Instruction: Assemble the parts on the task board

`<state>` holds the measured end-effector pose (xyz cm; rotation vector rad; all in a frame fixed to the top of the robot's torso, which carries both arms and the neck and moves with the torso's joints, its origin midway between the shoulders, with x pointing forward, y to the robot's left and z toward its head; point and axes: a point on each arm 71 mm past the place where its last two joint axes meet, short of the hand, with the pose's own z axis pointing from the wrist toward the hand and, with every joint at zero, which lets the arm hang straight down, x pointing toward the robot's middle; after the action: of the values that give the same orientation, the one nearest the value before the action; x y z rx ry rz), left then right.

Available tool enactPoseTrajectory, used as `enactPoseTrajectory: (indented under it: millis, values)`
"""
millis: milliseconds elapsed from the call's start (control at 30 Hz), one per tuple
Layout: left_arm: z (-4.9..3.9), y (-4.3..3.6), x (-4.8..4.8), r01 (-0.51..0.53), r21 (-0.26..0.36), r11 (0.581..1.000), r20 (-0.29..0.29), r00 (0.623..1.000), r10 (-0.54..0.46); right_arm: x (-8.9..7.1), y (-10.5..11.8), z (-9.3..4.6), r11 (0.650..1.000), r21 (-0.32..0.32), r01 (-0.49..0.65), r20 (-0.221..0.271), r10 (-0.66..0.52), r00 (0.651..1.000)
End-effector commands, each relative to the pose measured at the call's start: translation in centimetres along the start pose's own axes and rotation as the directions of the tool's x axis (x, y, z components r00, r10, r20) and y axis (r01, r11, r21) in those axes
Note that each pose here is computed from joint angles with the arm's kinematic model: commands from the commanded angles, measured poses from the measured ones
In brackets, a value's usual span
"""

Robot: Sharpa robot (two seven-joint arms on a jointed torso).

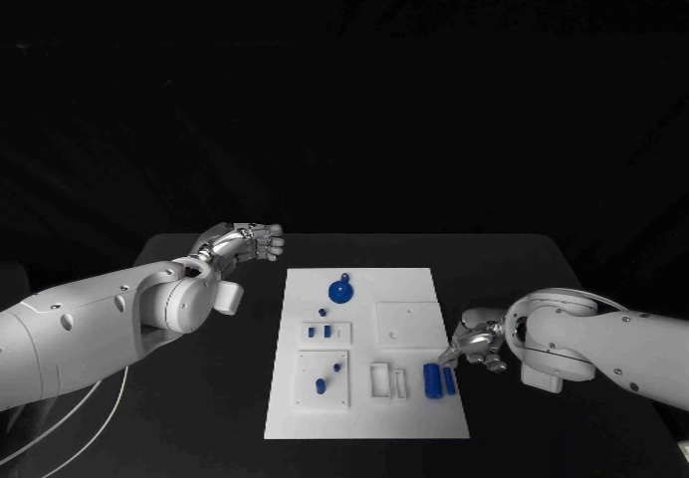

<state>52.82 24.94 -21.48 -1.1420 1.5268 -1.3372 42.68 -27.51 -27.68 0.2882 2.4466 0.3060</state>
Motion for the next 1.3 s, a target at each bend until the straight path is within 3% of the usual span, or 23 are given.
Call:
enactPoseTrajectory:
  millis: [33, 233, 667, 1300]
  values:
    - [-0.03, -0.19, 0.33, 0.02, 0.022, 1.0, -0.03, 0.999, -0.019, 1.2, -0.6, 0.2, 0.999, 0.046, 0.011, -0.065, -0.008, 0.998]
    - [-0.11, -0.2, 0.22, 0.02, 0.025, 0.999, -0.029, 0.999, -0.02, 2.5, -0.6, 0.6, 0.999, 0.047, 0.001, -0.067, 0.002, 0.998]
    - [-0.07, -0.21, 0.16, 0.02, 0.027, 0.999, -0.029, 0.999, -0.02, 3.6, 0.4, 1.8, 0.999, 0.032, -0.024, -0.032, 0.025, 0.999]
    - [-0.06, -0.16, 0.16, 0.022, 0.02, 1.0, -0.034, 0.999, -0.021, 4.2, 1.6, 3.0, 1.0, 0.023, -0.008, 0.012, 0.008, 1.0]
